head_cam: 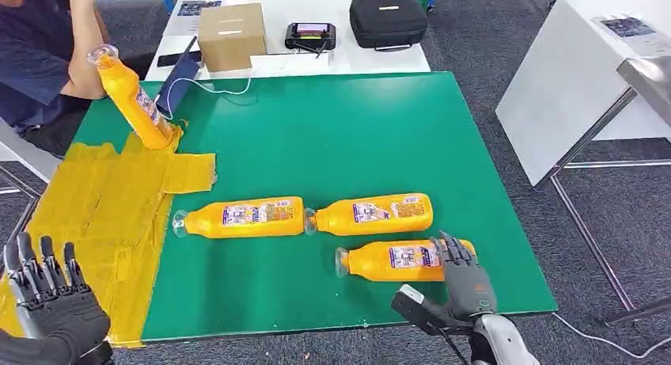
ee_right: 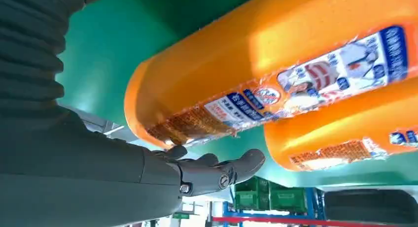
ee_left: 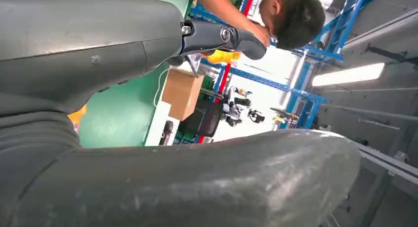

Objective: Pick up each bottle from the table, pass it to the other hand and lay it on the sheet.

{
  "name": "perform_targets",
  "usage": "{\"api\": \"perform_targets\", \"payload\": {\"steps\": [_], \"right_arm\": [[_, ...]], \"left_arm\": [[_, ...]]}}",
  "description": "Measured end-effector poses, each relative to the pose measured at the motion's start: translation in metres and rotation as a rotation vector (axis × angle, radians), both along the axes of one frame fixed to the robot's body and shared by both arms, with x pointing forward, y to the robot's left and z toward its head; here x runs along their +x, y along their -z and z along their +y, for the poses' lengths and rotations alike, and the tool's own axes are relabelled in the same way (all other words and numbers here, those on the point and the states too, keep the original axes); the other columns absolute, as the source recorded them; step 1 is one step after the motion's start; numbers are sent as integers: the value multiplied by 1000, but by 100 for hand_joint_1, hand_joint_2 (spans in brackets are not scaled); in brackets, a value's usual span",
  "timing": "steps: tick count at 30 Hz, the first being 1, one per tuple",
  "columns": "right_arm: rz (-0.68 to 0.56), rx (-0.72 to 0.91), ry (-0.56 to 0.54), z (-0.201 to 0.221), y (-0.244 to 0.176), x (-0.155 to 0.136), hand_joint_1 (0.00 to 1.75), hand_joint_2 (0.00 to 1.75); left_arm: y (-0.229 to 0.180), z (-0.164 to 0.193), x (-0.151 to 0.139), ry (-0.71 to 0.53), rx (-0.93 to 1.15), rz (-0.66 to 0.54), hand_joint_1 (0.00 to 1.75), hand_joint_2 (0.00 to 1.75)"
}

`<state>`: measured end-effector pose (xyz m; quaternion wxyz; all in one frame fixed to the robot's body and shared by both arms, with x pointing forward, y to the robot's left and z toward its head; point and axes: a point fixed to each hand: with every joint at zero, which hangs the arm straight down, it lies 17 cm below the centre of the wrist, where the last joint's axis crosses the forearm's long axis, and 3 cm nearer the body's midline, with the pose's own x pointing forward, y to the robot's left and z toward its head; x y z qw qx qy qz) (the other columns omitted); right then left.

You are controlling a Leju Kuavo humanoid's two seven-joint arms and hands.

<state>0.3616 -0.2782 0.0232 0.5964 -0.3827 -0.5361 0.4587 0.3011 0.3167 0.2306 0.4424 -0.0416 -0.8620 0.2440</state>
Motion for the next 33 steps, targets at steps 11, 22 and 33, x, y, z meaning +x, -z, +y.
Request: {"api": "perform_targets", "payload": {"steps": [11, 22, 33], "right_arm": [[-40, -20, -28, 4, -17, 26, 0, 175], [45, -38, -58, 8, 1, 30, 0, 175], [284, -40, -148, 21, 54, 32, 175, 175]], "left_arm": [[-2, -3, 1, 16, 1, -7, 0, 0], [-1, -3, 2, 21, -4, -9, 0, 0], [-6, -10, 16, 60, -25, -22, 0, 0]]}}
